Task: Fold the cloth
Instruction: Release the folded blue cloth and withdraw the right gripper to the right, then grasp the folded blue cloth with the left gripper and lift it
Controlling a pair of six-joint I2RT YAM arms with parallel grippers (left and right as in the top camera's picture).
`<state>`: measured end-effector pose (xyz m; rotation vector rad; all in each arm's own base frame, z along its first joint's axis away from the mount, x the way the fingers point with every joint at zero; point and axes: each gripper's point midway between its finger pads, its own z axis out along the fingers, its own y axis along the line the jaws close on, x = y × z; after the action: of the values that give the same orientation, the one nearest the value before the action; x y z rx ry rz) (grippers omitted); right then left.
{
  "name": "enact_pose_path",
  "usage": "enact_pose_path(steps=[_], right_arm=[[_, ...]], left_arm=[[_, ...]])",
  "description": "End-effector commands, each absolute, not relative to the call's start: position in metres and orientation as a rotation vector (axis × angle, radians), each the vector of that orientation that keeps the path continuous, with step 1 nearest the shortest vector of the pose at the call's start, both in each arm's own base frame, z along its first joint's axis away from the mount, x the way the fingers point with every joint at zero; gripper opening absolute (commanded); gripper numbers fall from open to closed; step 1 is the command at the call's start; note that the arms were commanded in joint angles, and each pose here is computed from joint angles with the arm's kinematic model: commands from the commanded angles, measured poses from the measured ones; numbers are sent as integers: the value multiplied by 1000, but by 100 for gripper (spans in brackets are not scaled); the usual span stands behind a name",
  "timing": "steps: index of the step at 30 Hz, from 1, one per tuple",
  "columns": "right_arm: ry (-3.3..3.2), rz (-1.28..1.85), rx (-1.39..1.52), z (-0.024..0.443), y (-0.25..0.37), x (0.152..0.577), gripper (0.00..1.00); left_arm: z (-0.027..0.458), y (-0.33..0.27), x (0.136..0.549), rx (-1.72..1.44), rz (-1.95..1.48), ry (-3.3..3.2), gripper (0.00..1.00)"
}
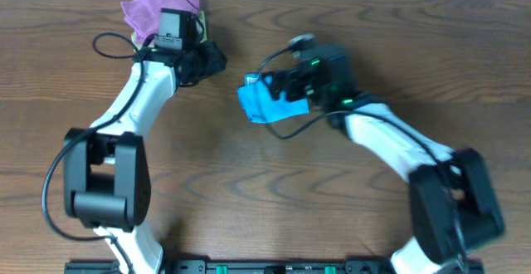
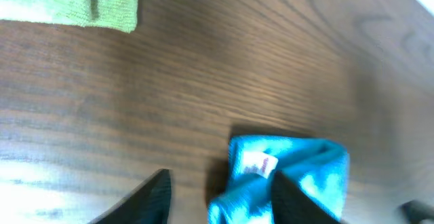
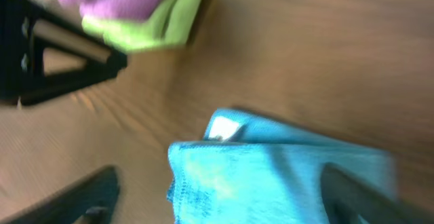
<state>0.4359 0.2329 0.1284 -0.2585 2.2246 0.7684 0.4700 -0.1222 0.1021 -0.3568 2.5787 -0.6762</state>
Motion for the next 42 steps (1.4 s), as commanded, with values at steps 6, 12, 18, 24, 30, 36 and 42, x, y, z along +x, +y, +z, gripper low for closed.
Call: enact_pose_path(steps=[6,12,18,24,30,36,42], right_arm=[[2253,736,-154,192,124,408,99],[2228,628,-66,206,49,345,99],[2153,717,47,182,24,278,99],[2132,748,144,151,28,235,99],[2119,756,179,153,28,234,99],[2120,754,181,153,28,234,99],[2121,752,181,153,27,234,99]], left_arm=[[130,-123,444,-372,-821,2627,77],[113,-132,428,-423,-840,2689,85],[79,-143,402,-500,-922,2765,85],[59,-156,388,-567,-1066,2752,90],[49,-180,384,-520,-1097,2714,95],[42,-195,384,-476,-982,2714,95],[22,-207,387,-513,-1009,2727,96]])
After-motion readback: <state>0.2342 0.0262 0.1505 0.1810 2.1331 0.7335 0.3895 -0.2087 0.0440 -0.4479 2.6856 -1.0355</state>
